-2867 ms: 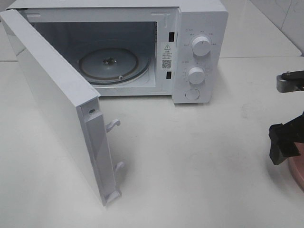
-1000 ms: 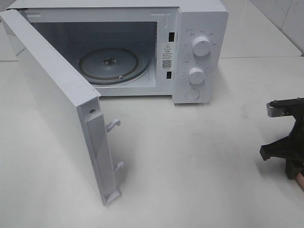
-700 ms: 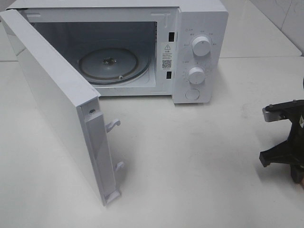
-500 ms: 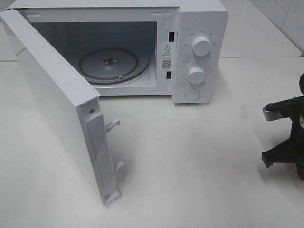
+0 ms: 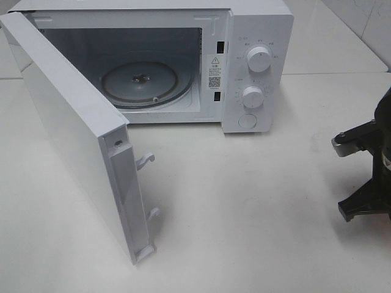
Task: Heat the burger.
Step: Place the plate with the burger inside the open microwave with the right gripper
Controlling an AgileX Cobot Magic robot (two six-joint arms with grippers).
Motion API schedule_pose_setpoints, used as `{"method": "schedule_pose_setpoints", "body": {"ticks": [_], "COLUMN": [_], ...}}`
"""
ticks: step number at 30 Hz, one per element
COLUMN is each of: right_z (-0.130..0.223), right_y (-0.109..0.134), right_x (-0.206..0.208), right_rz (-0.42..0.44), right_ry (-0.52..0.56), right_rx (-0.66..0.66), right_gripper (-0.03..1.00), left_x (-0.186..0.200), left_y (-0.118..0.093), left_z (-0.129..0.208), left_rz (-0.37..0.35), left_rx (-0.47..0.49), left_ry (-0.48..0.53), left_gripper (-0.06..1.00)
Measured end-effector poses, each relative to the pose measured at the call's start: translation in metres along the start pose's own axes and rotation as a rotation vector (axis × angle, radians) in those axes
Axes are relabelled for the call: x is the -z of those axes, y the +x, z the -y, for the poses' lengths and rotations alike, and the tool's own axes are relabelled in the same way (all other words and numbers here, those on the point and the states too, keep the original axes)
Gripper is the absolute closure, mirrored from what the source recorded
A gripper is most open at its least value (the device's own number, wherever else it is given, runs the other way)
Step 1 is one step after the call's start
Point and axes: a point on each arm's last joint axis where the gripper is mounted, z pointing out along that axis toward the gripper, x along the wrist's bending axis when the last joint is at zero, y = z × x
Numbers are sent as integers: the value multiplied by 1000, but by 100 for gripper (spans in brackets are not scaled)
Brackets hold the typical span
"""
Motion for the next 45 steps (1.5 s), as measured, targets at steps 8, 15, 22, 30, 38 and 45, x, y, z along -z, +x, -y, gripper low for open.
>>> {"method": "schedule_pose_setpoints", "body": {"ticks": [8, 15, 22, 30, 38, 45], "right_z": [9, 23, 46, 62, 72, 80], "right_y": [1, 5, 12, 23, 38, 52], "right_x": [17, 33, 48, 64, 72, 78], "right_rz": [42, 58, 90, 115, 140, 141], "right_ry": [-28, -76, -126, -178, -209, -254], "right_rx": [23, 69, 155, 258, 374, 460], "right_gripper": [91, 91, 91, 91, 91, 91], "left_x": [0, 0, 0, 0, 0, 0], "left_y": [0, 0, 0, 0, 0, 0], "left_z": [0, 0, 0, 0, 0, 0], "left_rz": [0, 0, 0, 0, 0, 0], "left_rx": [0, 0, 0, 0, 0, 0], "left_ry": [0, 0, 0, 0, 0, 0], "left_gripper": [-3, -3, -3, -3, -3, -3]}}
